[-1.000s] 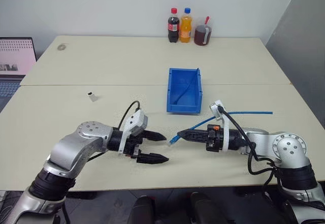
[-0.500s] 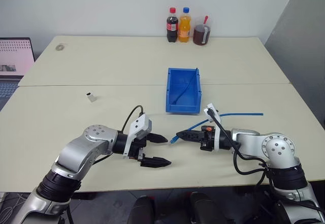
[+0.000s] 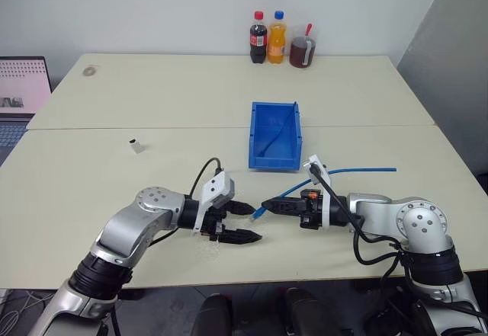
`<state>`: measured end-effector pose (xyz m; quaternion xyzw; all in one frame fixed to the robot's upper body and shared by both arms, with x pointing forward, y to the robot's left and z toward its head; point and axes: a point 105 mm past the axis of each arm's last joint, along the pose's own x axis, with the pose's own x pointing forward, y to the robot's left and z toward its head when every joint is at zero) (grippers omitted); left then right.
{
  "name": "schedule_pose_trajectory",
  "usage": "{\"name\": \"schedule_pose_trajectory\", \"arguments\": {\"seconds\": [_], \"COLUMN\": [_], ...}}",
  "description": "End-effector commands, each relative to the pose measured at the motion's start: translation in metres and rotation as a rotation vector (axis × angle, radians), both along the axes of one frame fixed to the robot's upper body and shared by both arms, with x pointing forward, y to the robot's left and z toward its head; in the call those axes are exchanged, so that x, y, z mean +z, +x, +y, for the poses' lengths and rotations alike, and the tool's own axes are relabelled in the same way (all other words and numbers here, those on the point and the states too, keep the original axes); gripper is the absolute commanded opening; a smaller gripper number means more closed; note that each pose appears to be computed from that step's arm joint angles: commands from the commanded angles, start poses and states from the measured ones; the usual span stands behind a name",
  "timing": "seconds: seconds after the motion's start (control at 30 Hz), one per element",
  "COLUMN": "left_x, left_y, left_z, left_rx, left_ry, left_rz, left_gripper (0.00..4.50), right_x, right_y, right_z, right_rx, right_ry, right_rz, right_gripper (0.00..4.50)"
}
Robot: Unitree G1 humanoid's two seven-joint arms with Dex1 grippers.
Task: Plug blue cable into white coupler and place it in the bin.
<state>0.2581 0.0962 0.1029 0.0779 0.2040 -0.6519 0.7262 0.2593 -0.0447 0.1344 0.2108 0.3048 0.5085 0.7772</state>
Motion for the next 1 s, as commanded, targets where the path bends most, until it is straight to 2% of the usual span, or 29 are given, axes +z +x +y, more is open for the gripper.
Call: {"name": "schedule_pose_trajectory", "arguments": {"seconds": [0.03,0.17,0.4,0.7,0.77,0.8,0.9,1.0], "left_x": [0.009,0.009,0.01,0.011,0.014,0.015,0.023,0.034], "left_y": [-0.004,-0.005,-0.008,-0.014,-0.015,-0.016,-0.018,-0.021], "left_z": [-0.004,-0.004,-0.006,-0.007,-0.007,-0.007,-0.006,-0.003], "left_rx": [-0.033,-0.036,-0.036,-0.044,-0.039,-0.036,-0.031,-0.036], "left_ry": [-0.014,-0.011,-0.014,-0.025,-0.05,-0.058,-0.108,-0.166], "left_rz": [-0.021,-0.016,-0.007,0.061,0.106,0.121,0.221,0.335], "left_gripper": [2.22,1.4,0.26,0.25,0.25,0.25,0.25,0.25], "right_x": [0.006,0.005,0.001,0.008,0.014,0.016,0.025,0.033], "right_y": [-0.005,-0.007,-0.009,-0.008,-0.009,-0.009,-0.012,-0.031], "right_z": [0.001,0.002,0.001,0.001,0.0,0.0,-0.007,-0.019], "right_rx": [0.026,0.039,0.048,0.063,0.078,0.083,0.097,0.215], "right_ry": [0.002,-0.003,-0.029,-0.012,0.014,0.023,0.059,0.105], "right_rz": [-0.031,-0.034,-0.03,-0.07,-0.086,-0.089,-0.113,-0.099], "right_gripper": [0.0,0.0,0.0,0.0,0.54,0.61,1.32,1.92]}}
